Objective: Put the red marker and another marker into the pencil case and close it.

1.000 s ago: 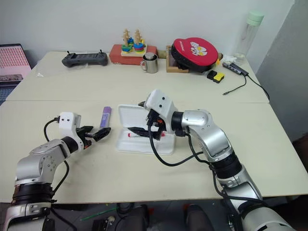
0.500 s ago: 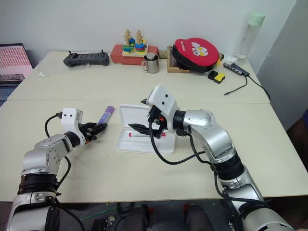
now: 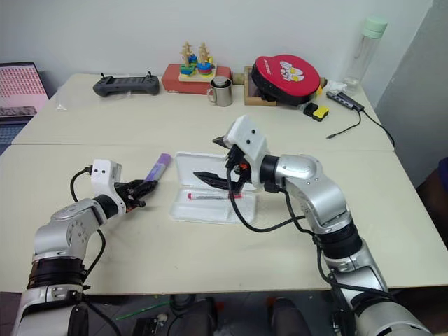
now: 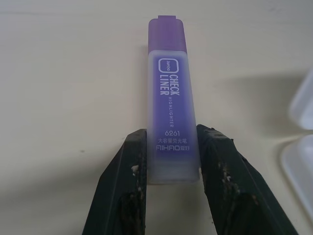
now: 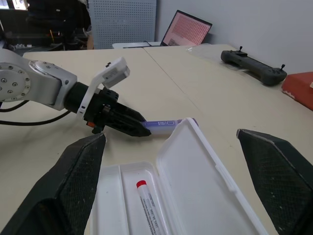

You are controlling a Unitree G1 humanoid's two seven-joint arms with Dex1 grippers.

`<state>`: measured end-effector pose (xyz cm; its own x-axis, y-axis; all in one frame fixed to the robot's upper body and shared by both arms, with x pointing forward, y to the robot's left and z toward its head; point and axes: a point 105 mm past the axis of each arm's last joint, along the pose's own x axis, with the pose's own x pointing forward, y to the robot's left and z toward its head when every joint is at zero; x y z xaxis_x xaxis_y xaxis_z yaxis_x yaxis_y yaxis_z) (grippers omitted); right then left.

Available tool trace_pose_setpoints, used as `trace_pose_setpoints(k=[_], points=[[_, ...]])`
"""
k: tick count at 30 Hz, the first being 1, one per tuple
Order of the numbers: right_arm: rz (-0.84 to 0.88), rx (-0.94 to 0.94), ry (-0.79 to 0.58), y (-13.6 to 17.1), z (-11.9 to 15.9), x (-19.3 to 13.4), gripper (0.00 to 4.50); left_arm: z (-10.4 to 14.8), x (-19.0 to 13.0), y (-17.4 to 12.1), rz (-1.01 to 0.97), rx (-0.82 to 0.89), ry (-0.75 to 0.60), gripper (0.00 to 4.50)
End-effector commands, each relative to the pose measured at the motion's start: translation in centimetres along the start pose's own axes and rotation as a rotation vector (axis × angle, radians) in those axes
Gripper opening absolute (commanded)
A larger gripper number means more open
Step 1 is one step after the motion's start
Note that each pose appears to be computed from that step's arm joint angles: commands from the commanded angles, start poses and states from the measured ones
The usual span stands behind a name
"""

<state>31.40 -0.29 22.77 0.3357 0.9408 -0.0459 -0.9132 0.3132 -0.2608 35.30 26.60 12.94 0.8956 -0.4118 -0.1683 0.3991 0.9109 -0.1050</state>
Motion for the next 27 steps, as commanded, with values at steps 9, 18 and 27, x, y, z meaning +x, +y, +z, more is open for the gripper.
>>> trace_pose_setpoints(k=[9, 18, 27], points=[[0.168, 0.003, 0.021, 2.7, 0.2, -3.1, 4.50, 10.5, -5.4, -8.6, -0.597, 0.343, -0.199, 1.21], [0.111, 0.023, 0.063, 2.6, -1.1, -4.6, 4.50, 5.7, -2.5, -7.9, -0.832, 0.678, 0.238, 1.21], [0.044, 0.046, 0.079, 3.2, -1.6, -5.2, 4.50, 2.6, -1.0, -7.0, -0.922, 0.785, 0.433, 1.21]])
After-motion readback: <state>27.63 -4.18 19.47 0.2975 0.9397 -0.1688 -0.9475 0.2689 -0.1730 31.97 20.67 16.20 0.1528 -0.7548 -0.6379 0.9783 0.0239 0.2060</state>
